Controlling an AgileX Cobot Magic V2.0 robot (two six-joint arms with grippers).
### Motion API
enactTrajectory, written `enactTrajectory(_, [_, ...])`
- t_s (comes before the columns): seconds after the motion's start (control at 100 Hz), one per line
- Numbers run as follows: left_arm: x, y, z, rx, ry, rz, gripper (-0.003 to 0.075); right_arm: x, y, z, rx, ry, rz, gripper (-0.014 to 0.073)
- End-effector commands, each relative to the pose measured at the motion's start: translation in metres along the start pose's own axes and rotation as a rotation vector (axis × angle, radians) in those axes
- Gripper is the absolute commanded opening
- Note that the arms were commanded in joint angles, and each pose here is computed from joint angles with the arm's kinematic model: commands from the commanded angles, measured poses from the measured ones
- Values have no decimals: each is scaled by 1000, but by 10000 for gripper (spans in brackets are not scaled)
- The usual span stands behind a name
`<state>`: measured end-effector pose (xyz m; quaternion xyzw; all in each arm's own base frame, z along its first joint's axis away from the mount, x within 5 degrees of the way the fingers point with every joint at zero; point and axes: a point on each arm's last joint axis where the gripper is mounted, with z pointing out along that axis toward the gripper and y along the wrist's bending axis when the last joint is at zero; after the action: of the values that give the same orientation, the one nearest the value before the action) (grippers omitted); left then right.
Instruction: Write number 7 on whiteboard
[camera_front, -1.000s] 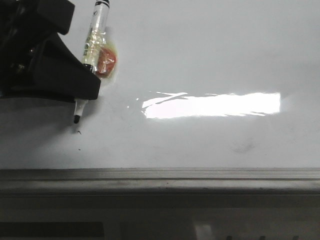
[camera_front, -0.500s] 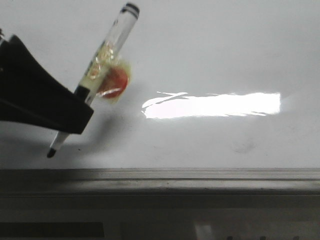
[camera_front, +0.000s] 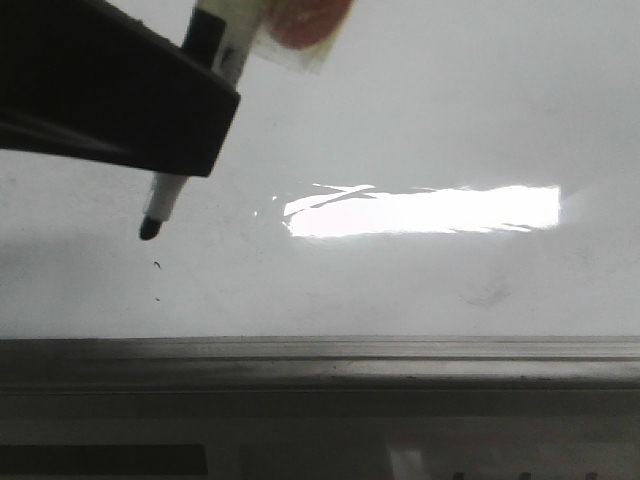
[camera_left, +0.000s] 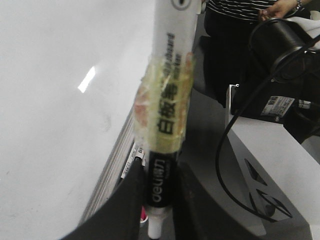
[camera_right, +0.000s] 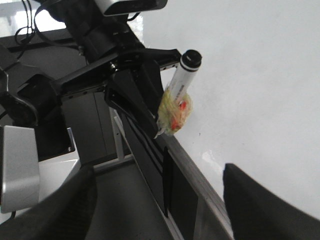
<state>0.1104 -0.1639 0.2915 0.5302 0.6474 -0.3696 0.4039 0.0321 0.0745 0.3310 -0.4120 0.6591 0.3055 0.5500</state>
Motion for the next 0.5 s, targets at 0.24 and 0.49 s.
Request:
enactTrajectory(0.24, [-14,-8,-6,67,-75,129,-20,-20,-11,25,-145,-49,-62,479])
enactTrajectory(0.49, [-14,-8,-6,67,-75,129,-20,-34,-17,55,-264,-18,-73,479])
